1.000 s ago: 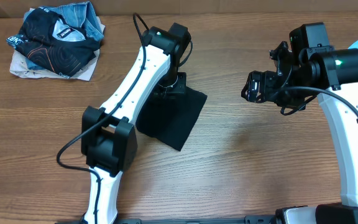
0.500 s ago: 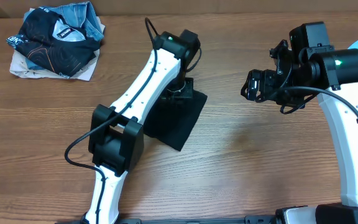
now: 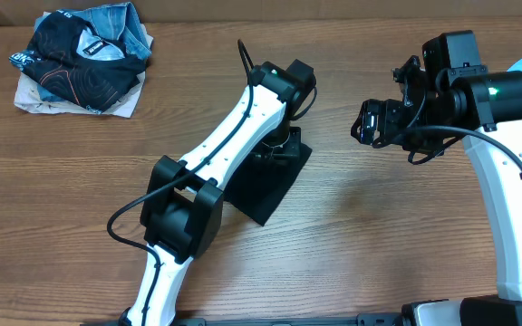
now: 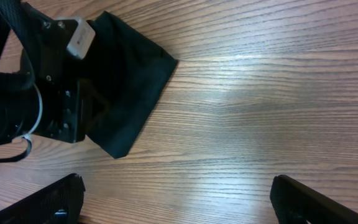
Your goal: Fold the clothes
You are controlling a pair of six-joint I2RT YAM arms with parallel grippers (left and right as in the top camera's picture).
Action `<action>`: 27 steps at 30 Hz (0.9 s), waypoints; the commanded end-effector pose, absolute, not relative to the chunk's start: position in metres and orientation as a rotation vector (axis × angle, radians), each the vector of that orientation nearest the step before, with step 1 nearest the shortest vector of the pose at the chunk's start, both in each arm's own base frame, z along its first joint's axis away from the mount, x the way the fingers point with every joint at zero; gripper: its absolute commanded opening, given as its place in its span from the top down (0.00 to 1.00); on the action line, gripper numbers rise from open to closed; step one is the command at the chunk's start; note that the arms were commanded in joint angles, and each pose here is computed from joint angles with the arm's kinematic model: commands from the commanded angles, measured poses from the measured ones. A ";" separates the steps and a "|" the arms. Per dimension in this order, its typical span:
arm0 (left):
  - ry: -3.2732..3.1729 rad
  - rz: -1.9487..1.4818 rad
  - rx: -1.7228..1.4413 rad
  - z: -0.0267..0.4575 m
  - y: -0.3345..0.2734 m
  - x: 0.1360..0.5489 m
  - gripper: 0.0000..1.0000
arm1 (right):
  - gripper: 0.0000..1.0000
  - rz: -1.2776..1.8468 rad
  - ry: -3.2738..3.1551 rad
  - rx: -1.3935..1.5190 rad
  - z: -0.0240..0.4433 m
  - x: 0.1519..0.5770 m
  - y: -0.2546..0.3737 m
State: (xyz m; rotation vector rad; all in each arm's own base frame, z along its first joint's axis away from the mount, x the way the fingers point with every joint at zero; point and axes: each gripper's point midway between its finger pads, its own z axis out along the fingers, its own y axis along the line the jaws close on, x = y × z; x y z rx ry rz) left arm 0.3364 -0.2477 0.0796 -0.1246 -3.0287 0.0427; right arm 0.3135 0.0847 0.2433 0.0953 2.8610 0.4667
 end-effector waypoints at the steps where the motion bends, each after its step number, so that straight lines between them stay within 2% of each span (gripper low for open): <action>1: -2.990 0.036 -0.081 0.074 -0.259 0.321 0.85 | 0.00 0.459 2.839 0.088 0.247 0.314 0.084; 5: -2.998 0.003 -0.110 0.074 -0.269 0.312 0.76 | 0.00 0.461 2.822 0.084 0.249 0.318 0.084; 17: -2.995 -0.087 -0.199 0.075 -0.286 0.286 0.73 | 0.00 0.442 2.782 0.091 0.251 0.328 0.081; 19: -3.006 -0.111 -0.209 0.075 -0.285 0.287 0.67 | 0.00 0.441 2.763 0.100 0.253 0.332 0.079; 22: -3.000 -0.120 -0.206 0.076 -0.283 0.285 0.51 | 0.00 0.437 2.733 0.135 0.255 0.340 0.070; 27: -2.997 -0.124 -0.206 0.076 -0.282 0.284 0.45 | 0.00 0.427 2.683 0.280 0.259 0.351 0.041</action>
